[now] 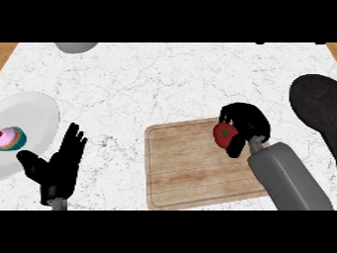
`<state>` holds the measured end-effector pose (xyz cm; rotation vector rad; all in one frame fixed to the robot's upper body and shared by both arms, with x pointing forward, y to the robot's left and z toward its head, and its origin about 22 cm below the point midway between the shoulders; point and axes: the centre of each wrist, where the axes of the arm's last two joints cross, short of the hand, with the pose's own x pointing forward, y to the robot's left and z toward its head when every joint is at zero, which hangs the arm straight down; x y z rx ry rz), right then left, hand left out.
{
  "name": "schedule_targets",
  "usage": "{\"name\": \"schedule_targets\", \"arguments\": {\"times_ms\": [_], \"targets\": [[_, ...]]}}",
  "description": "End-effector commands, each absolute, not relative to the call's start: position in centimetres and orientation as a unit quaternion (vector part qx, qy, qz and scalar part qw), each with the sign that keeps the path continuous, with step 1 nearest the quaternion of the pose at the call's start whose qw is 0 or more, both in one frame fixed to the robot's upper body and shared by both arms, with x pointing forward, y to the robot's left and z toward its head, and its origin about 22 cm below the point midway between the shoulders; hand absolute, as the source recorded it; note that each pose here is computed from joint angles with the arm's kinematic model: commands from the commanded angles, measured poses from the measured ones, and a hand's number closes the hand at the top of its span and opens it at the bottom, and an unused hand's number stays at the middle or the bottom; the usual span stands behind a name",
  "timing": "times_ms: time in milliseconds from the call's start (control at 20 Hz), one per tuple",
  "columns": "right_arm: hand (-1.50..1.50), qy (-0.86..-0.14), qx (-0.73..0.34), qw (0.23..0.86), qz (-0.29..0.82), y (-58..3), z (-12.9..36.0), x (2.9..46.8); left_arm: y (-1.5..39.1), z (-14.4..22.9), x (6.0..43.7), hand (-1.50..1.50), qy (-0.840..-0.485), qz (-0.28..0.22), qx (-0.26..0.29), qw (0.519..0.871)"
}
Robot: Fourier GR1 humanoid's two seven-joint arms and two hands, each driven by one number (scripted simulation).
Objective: Pick the tomato from the cutting board and place it in the pan
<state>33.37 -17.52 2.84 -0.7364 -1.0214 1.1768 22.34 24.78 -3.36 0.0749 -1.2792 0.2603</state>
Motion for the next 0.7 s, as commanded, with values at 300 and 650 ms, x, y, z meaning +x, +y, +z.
{"name": "schedule_targets", "arguments": {"times_ms": [300, 650], "targets": [[1.5, -0.423, -0.354, 0.674, 0.493, -13.1, 0.3, 30.2, 25.7, -3.4, 22.9, 0.0, -0.576, 0.129, 0.036, 0.806], [1.5, -0.51, -0.474, 0.57, 0.436, -12.8, 5.0, 29.5, 26.9, -3.8, 21.9, 0.0, -0.573, 0.128, 0.037, 0.808]]}}
